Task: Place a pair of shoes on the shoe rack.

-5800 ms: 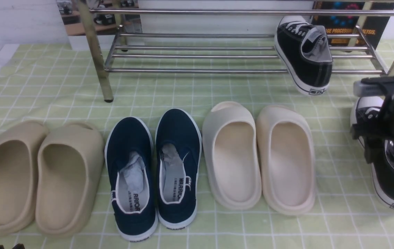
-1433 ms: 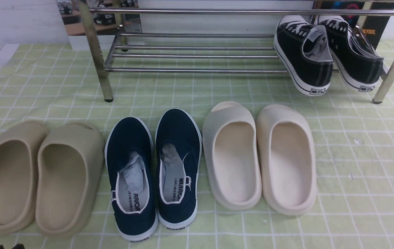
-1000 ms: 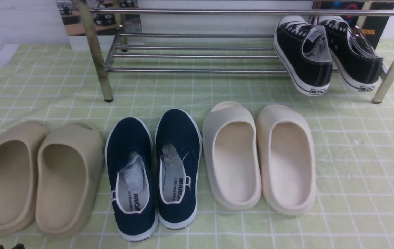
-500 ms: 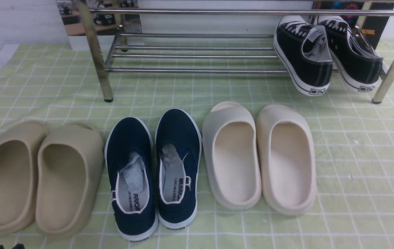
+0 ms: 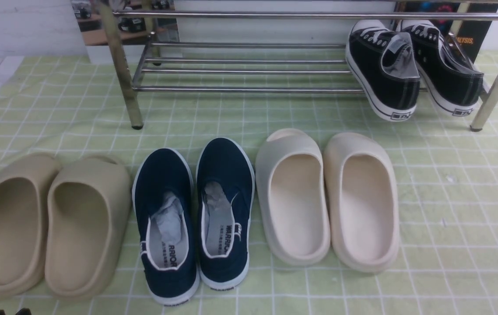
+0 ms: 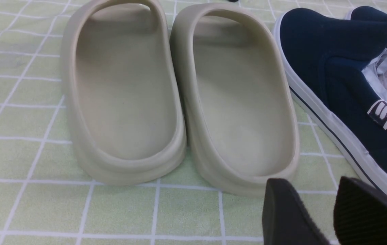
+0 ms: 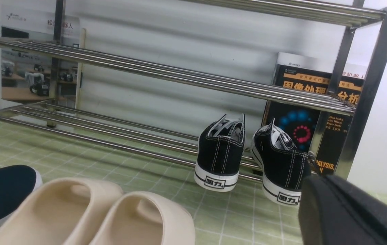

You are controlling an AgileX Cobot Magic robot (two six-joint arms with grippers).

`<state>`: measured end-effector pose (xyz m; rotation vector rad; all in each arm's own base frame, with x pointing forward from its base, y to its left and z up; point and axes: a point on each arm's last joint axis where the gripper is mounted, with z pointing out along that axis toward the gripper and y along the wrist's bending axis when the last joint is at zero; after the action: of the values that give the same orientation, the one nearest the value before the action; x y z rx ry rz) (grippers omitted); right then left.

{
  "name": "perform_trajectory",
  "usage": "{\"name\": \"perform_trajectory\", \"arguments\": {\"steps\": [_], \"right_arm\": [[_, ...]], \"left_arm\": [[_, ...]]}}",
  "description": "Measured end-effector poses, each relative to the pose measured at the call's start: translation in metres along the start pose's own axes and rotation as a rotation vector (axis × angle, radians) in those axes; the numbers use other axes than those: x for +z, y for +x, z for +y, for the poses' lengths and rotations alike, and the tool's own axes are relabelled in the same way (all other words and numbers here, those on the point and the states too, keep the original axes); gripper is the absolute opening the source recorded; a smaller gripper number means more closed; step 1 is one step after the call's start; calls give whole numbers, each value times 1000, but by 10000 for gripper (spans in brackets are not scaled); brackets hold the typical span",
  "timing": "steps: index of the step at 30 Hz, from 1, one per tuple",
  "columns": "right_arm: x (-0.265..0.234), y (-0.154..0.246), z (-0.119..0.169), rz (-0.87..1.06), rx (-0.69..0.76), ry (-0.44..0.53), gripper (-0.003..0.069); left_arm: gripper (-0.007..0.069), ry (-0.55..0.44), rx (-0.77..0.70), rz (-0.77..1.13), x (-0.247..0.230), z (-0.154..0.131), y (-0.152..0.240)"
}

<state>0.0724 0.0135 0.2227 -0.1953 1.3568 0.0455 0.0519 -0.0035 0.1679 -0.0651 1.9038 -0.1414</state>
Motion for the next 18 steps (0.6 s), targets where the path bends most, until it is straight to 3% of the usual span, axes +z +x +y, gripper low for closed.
{"name": "perform_trajectory", "arguments": {"steps": [9, 18], "right_arm": [[-3, 0, -6, -8, 169, 66, 10], [-16, 4, -5, 22, 196, 72, 13]], "left_arm": [[239, 0, 1, 0, 0, 0, 0], [239, 0, 1, 0, 0, 0, 0]]}}
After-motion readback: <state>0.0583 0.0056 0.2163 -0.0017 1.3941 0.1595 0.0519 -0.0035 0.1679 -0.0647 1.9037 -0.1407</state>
